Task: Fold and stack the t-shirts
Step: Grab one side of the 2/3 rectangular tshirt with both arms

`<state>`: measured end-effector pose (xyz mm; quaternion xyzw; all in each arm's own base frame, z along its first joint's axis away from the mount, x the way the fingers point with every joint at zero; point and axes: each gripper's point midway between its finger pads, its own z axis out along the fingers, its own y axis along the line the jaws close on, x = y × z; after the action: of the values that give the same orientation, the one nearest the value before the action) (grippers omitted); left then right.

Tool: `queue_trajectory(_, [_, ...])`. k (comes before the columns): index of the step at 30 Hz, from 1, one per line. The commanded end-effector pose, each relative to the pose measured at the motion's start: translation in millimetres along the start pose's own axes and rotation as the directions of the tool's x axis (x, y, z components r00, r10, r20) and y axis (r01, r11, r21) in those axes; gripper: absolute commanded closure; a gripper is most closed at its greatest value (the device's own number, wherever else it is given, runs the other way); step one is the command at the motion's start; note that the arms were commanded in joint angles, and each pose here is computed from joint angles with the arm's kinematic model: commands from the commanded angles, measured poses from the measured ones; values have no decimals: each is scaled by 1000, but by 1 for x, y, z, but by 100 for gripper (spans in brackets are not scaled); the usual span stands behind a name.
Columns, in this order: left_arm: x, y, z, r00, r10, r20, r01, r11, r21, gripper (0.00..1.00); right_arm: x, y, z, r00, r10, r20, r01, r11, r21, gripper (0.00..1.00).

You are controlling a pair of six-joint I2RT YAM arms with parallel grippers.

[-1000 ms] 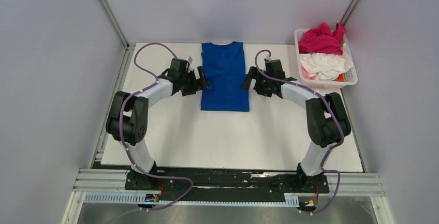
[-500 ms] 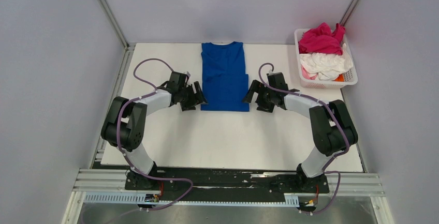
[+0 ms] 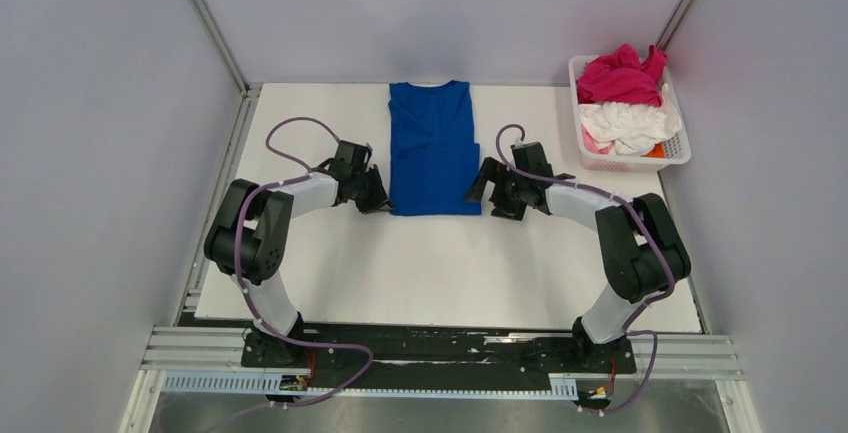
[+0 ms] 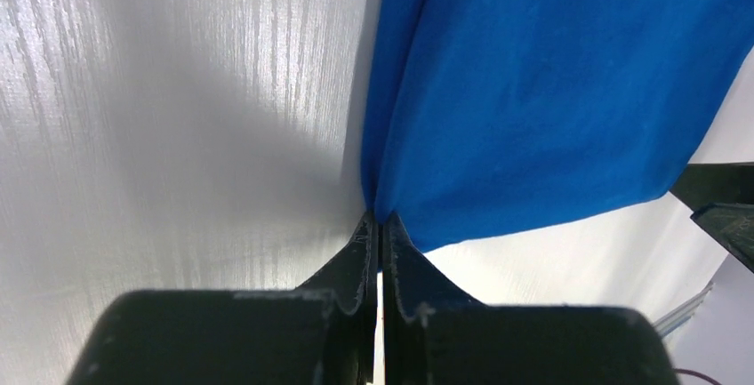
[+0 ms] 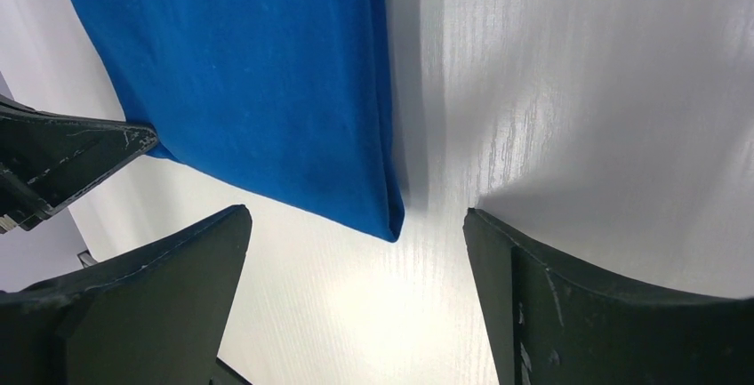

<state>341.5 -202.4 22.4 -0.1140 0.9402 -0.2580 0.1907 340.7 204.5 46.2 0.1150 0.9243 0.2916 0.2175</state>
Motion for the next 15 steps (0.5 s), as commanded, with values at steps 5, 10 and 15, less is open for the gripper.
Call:
queue_trajectory(5, [12,19,1,1000,10,-25,-12,996,-91,100,5,5,7,1000,24,-6,-24,1000,-12,16])
queue_trajectory(10, [16,21,1,1000,10,-27,-13,995,-99,100,8,-3,16,999,49,-14,-49,999,21,36])
queue_trajectory(15, [18,22,1,1000,9,-30,-12,995,-99,100,11,-12,24,998,59,-23,-58,997,51,54])
